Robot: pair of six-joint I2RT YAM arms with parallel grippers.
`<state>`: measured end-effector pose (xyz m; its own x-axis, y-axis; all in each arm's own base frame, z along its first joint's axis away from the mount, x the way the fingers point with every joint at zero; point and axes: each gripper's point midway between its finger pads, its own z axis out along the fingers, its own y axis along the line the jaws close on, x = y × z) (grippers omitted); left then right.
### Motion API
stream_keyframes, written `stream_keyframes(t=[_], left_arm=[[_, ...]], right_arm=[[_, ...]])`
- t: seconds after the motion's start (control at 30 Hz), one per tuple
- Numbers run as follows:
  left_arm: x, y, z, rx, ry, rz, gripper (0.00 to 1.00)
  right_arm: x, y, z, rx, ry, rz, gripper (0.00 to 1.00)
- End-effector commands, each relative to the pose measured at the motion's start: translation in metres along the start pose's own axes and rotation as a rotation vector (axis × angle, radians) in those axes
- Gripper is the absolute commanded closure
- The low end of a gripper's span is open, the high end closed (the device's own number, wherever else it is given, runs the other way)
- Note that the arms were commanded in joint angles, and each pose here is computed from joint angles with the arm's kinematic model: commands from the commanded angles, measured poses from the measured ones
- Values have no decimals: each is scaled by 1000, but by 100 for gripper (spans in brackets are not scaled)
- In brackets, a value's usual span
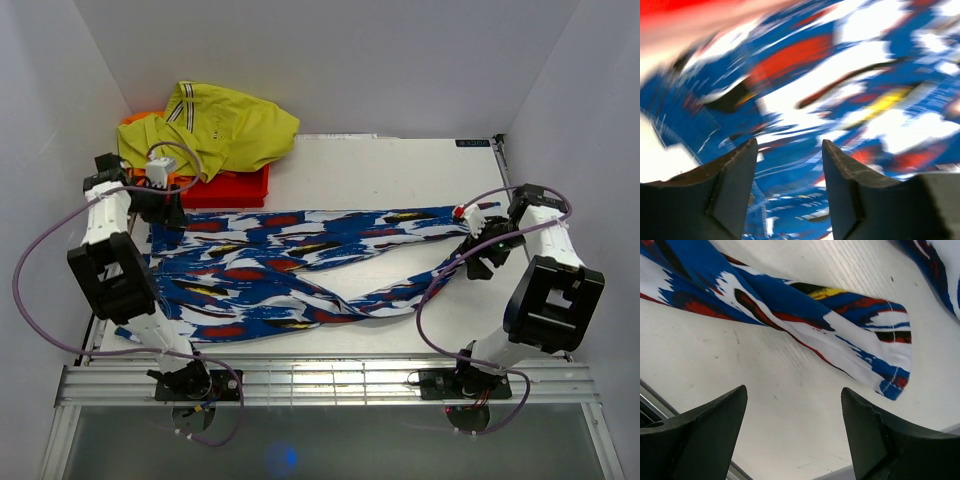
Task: Fold and stack the trousers
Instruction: Flatten the trousers out
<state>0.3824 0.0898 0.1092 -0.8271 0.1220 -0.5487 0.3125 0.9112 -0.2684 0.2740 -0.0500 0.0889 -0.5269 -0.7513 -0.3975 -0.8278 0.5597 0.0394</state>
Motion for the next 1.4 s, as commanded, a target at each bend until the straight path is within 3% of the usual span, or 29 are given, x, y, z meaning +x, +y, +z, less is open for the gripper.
stream_keyframes(t=[0.0, 0.03, 0.17, 0.23, 0.37, 0.47, 0.67, 0.8, 0.87, 0.97, 1.13, 1.23, 1.3, 1.37], left_arm=[[-48, -122, -40, 170, -153, 410, 34], [-52, -151, -53, 190, -198, 502, 33], [-26, -267, -41, 408, -222, 753, 31], [-6, -298, -29, 459, -221, 828, 30], [46, -375, 5, 553, -152, 1072, 30], [63, -415, 20, 581, -138, 1200, 30], [87, -486, 57, 634, -108, 1374, 30], [121, -508, 82, 690, 11, 1453, 34], [138, -516, 92, 714, 55, 1471, 35], [154, -520, 105, 710, 99, 1496, 42], [165, -520, 109, 688, 121, 1535, 77], [161, -521, 103, 665, 100, 1544, 93], [155, -528, 84, 692, 62, 1527, 100], [151, -536, 62, 744, 14, 1511, 100]], right_arm=[[-19, 1, 0, 32, -115, -235, 19], [-18, 4, 5, 25, -124, -250, 19], [-24, 7, 8, 44, -189, -366, 19], [-28, -1, 9, 85, -210, -424, 18], [-43, -29, 8, 125, -254, -348, 24], [-37, -31, 23, 8, -237, -210, 28], [-33, -43, 49, -73, -229, -71, 27], [-30, -43, 61, -103, -228, -34, 26], [-28, -44, 64, -108, -224, -28, 30], [-26, -45, 66, -114, -208, -23, 42], [-24, -48, 59, -97, -182, -17, 51], [-21, -46, 54, -96, -152, -14, 57], [-13, -46, 50, -82, -111, -6, 59], [-6, -52, 41, -40, -73, 6, 59]])
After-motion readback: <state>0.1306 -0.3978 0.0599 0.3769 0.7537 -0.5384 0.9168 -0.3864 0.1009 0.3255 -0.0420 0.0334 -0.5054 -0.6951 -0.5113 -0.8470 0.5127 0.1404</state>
